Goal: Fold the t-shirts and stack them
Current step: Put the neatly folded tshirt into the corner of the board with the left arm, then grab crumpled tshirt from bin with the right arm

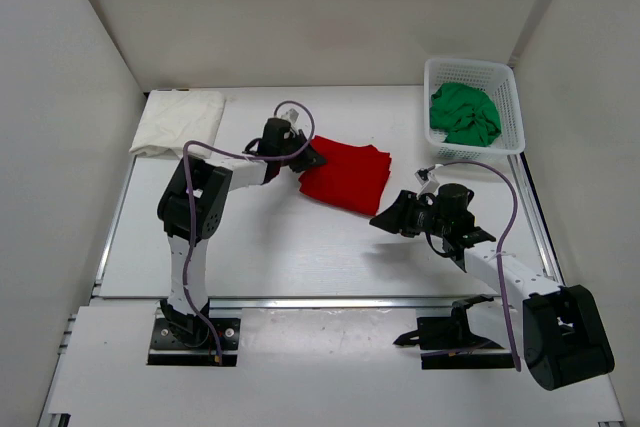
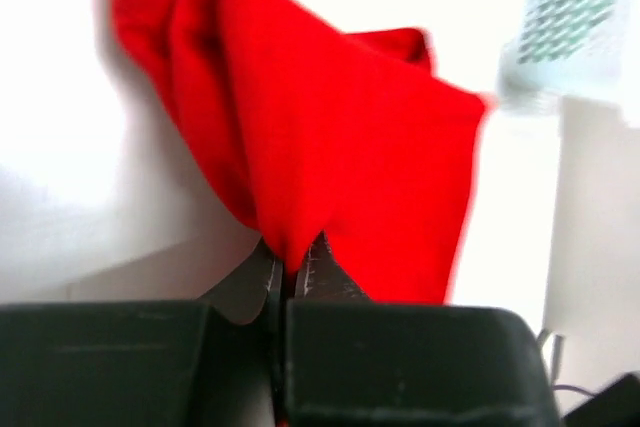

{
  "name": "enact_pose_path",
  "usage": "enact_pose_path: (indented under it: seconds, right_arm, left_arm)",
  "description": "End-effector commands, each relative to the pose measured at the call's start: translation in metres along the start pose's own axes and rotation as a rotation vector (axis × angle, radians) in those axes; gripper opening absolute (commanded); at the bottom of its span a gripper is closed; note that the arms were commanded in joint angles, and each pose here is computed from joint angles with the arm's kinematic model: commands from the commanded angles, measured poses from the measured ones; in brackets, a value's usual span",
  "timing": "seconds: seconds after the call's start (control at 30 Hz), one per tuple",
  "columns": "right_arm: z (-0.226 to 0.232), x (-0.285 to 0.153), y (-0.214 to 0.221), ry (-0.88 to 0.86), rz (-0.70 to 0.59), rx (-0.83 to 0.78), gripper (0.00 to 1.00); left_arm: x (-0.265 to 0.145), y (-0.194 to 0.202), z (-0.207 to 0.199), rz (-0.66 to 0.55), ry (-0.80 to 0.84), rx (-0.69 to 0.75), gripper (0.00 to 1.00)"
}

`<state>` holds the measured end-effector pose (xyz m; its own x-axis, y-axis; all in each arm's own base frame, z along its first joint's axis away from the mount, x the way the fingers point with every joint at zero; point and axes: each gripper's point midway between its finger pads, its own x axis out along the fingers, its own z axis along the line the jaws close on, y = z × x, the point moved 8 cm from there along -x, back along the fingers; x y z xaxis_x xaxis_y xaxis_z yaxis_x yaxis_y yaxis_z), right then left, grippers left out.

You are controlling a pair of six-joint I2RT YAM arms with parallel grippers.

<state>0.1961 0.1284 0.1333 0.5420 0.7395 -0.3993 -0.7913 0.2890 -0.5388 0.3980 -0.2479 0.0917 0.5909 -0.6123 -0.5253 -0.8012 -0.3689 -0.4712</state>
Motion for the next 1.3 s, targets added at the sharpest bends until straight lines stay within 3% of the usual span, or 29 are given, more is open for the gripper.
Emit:
enact_pose_path:
  seconds: [0.0,0.17,0.27,0.33,0.43,0.47,0.53,0.57,0.63,0.7,0.87,0.97,1.03,1.13,1.27]
  right_arm:
    - [0.006,-0.003,-0.008,-0.041,-0.024,-0.025,0.44]
    - [0.002,0.001,-0.01,-0.036,-0.001,-0.012,0.43]
    - [0.002,0.005,-0.01,-0.048,0.018,-0.011,0.43]
    - [0.003,0.006,-0.01,-0.061,0.023,-0.004,0.44]
    - [0.004,0.011,-0.005,-0.073,0.053,-0.004,0.43]
    - [0.007,0.01,-0.005,-0.08,0.05,-0.013,0.43]
    - [0.01,0.013,-0.001,-0.083,0.066,-0.019,0.43]
    - [0.013,0.014,0.003,-0.089,0.079,-0.037,0.44]
    - [0.018,0.017,0.006,-0.079,0.098,-0.053,0.47]
    - [0.02,0.018,0.01,-0.072,0.106,-0.079,0.51]
    - [0.019,0.019,-0.001,-0.021,0.058,-0.078,0.51]
    - [0.02,0.022,-0.015,0.044,0.005,-0.08,0.41]
    - [0.027,0.028,-0.027,0.065,-0.017,-0.095,0.19]
    - [0.031,0.04,-0.059,0.15,-0.043,-0.129,0.01]
    - [0.029,0.047,-0.119,0.263,-0.116,-0.156,0.0]
  left_arm:
    - [-0.021,-0.072,-0.035,-0.125,0.085,0.04,0.0]
    - [-0.073,-0.164,-0.038,-0.302,0.042,0.063,0.0]
    - [-0.123,-0.216,-0.016,-0.425,0.009,0.014,0.0]
    - [-0.162,-0.248,0.025,-0.522,-0.043,-0.054,0.0]
    - [-0.205,-0.255,0.085,-0.625,-0.179,-0.164,0.0]
    - [-0.222,-0.263,0.105,-0.693,-0.193,-0.197,0.09]
    - [-0.234,-0.246,0.151,-0.735,-0.243,-0.299,0.47]
    - [-0.239,-0.245,0.16,-0.755,-0.241,-0.33,0.98]
    - [-0.244,-0.222,0.204,-0.697,-0.248,-0.457,0.99]
    - [-0.249,-0.209,0.218,-0.704,-0.233,-0.529,0.98]
    - [-0.267,-0.178,0.22,-0.72,-0.316,-0.575,0.99]
    - [-0.275,-0.167,0.212,-0.735,-0.346,-0.566,0.99]
    - [-0.279,-0.159,0.208,-0.754,-0.381,-0.558,0.98]
    - [-0.281,-0.152,0.186,-0.772,-0.368,-0.502,0.99]
    - [-0.269,-0.148,0.13,-0.748,-0.348,-0.35,0.99]
